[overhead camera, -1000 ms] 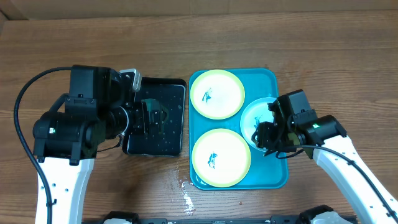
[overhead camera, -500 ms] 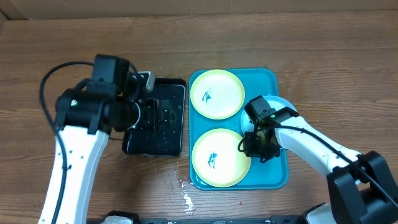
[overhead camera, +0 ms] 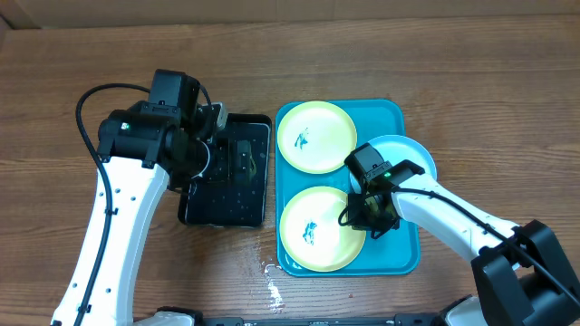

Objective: Clean dirty plates on tray and stack at the side
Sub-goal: 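Grasp the green sponge with the left gripper and lift it from the black tray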

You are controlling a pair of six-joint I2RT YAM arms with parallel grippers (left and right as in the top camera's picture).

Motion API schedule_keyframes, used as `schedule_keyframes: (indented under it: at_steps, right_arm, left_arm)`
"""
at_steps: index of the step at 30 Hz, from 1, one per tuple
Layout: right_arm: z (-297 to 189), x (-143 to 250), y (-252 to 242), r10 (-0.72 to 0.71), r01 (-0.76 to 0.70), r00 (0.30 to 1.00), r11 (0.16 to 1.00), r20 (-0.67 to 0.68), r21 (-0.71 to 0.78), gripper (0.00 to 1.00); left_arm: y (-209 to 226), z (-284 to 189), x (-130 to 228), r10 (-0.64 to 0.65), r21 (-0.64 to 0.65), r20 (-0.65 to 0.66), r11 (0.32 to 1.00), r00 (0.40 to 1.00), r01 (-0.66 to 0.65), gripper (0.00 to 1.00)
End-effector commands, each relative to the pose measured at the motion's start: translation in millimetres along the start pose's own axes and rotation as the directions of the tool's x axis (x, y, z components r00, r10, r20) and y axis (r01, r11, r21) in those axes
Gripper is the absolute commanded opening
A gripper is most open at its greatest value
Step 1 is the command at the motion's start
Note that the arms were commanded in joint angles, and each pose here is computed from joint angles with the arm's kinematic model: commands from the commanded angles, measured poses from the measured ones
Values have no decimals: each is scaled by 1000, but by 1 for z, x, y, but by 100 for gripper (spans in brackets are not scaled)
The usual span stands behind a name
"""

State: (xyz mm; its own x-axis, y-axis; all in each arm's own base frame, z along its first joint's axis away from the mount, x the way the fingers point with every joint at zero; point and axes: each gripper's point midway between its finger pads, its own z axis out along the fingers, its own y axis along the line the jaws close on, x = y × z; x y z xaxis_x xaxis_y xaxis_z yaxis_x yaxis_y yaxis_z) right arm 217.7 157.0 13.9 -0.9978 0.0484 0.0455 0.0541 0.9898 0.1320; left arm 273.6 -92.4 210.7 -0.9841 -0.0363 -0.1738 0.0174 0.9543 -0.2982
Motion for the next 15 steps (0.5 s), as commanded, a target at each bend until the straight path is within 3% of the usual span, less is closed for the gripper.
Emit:
schedule_keyframes:
  at_steps: [1,7,15]
  right_arm:
    - [1,3,1,15,-15,1000,1000,-9,-6,24]
    - [1,4,0,123,-123,992,992,-14,1,4]
    - [1,5,-1,133,-133,991,991,-15,7,4]
  left_arm:
    - [10,-5,-1,-16,-65,10,998,1000,16,100]
    - [33,-8,-7,-111,-193,66,974,992,121,99]
    - [40,-1,-30,-120,-229,133,962,984,149,100]
